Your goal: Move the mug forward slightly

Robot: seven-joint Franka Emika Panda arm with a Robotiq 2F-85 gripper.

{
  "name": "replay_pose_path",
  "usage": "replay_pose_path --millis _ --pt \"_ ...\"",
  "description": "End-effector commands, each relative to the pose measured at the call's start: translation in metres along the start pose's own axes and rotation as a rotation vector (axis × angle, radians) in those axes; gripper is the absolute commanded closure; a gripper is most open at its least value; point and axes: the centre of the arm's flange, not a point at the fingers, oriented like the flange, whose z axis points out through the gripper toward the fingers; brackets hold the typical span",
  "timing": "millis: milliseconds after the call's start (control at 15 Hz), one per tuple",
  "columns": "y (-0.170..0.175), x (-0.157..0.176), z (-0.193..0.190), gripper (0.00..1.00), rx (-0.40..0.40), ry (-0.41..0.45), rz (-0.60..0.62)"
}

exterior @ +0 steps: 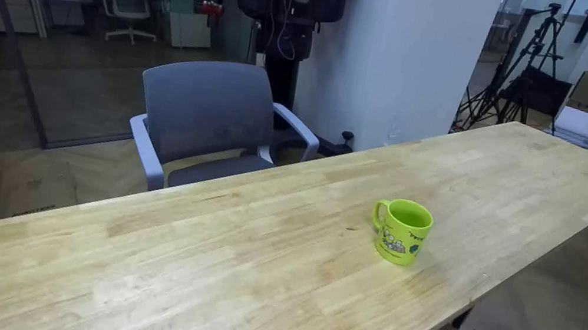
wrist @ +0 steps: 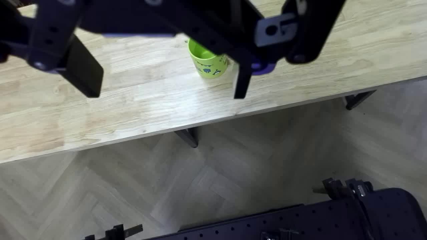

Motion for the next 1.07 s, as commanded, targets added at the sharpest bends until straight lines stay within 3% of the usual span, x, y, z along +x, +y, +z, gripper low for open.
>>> replay_pose_path --millis 0,867,1000 --pt "0.000 0.000 0.000 0.00 0.000 0.001 0.000" --pt "0.000 0.000 0.000 0.00 0.000 0.001 0.000" --pt "-0.002 0.011 0.003 0.00 0.003 0.077 0.036"
